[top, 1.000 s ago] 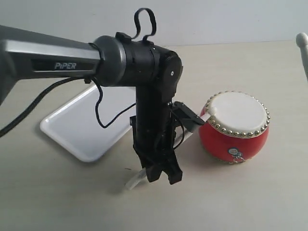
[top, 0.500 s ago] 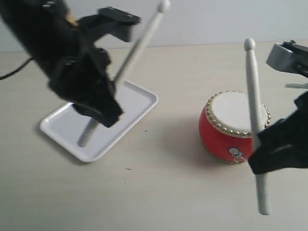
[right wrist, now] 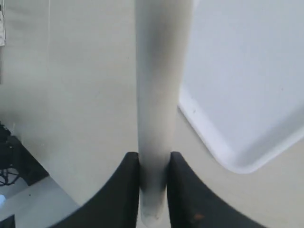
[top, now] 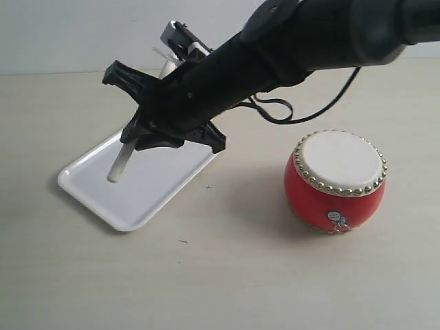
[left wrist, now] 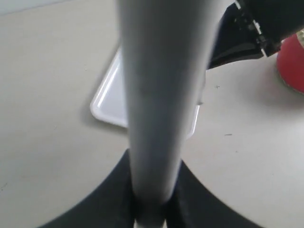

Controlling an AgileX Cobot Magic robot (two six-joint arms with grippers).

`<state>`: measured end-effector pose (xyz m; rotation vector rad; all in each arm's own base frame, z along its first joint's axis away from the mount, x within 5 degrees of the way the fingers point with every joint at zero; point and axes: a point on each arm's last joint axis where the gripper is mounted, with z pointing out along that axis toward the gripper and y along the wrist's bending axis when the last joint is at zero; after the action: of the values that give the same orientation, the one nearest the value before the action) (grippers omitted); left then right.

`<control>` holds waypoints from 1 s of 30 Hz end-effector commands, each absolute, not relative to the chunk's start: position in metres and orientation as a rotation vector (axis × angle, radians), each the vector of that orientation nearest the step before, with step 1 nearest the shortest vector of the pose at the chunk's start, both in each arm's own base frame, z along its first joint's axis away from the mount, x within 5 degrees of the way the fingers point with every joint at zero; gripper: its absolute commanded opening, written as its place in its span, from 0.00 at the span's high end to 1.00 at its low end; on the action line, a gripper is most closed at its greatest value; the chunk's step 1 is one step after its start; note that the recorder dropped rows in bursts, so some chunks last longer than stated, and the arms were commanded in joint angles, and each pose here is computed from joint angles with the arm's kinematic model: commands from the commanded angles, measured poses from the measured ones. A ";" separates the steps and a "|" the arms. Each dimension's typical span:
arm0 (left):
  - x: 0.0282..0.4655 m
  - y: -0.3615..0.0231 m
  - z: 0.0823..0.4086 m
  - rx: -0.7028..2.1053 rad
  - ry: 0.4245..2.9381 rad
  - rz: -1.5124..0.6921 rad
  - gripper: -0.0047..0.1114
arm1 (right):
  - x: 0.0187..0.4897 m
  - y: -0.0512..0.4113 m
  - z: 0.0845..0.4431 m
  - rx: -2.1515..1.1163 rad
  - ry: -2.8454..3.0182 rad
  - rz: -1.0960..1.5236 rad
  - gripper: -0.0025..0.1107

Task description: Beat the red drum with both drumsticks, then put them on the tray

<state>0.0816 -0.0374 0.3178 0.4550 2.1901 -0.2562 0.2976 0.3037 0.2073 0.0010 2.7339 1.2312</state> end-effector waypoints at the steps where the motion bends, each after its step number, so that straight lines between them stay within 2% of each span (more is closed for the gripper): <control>1: 0.073 -0.031 0.317 0.418 2.194 -0.232 0.96 | 0.318 0.325 0.179 0.174 2.817 1.264 0.98; 10: 0.071 -0.029 0.317 0.436 2.184 -0.210 0.96 | 0.331 0.336 0.141 0.336 2.898 1.241 0.98; 15: 0.071 -0.029 0.317 0.445 2.181 -0.205 0.96 | 0.331 0.336 0.125 0.392 2.934 1.217 0.92; 30: 0.072 -0.029 0.318 0.447 2.178 -0.205 0.96 | 0.333 0.331 0.115 0.517 2.967 1.081 0.92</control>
<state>0.0720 -0.0296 0.3183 0.4478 2.1868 -0.2063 0.3316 0.3294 0.1125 0.4959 2.9742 1.1015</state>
